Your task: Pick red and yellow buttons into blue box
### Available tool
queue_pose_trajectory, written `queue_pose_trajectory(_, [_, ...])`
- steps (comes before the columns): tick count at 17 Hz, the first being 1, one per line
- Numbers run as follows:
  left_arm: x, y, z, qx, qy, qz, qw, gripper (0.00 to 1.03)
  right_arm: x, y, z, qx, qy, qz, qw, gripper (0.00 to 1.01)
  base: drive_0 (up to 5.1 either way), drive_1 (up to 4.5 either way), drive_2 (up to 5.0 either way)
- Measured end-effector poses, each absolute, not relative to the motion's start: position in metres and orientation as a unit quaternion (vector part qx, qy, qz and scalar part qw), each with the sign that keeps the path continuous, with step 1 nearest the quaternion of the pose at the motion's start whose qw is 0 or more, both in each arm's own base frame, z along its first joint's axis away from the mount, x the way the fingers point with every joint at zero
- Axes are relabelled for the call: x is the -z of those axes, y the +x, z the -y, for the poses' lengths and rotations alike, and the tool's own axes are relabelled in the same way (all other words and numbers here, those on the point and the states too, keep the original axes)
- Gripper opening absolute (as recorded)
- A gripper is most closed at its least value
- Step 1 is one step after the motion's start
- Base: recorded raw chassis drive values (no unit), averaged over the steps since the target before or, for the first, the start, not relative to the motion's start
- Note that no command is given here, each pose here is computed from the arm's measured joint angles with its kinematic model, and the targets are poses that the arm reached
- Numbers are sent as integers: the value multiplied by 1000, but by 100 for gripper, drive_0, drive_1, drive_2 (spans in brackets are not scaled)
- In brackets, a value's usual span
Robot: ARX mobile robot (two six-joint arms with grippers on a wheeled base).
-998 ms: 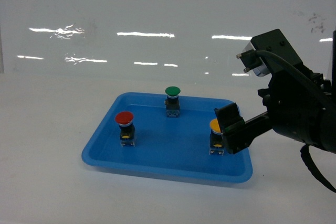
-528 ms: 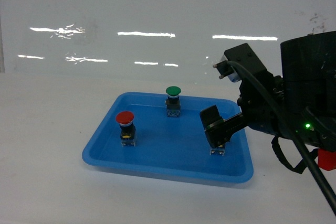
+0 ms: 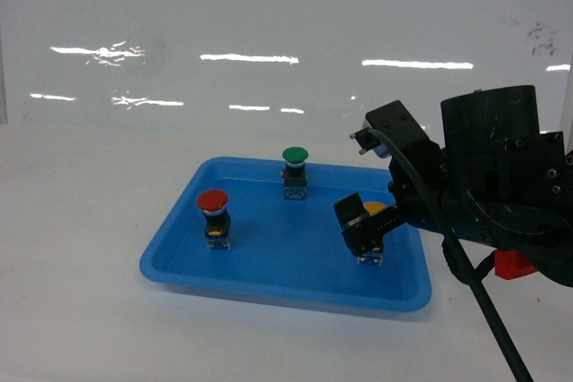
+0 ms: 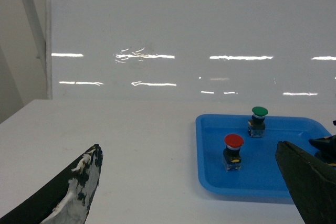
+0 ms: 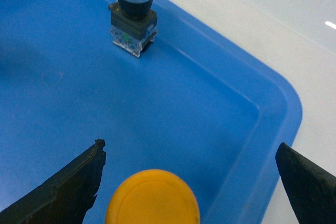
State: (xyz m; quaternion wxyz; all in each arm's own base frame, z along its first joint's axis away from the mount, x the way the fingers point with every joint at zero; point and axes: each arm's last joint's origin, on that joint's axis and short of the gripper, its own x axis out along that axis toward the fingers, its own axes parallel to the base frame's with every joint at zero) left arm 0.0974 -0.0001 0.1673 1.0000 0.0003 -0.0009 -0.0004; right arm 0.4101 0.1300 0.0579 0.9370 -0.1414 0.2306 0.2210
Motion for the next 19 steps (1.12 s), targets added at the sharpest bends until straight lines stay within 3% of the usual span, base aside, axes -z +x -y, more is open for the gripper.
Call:
queue_pose_trajectory(5, [-167,97,0,0,0,1,1000,98,-39,405,-142,-247,-139,-261,923,98,0,0,0])
queue_pose_trajectory(16, [-167,97,0,0,0,1,1000,98,-28,405,-140,-234,-147,-271,922,97,0,0,0])
queue_pose_trajectory(19, [-167,97,0,0,0,1,1000,98,-28,405,-140,-234,-147,-271,922,72,0,0,0])
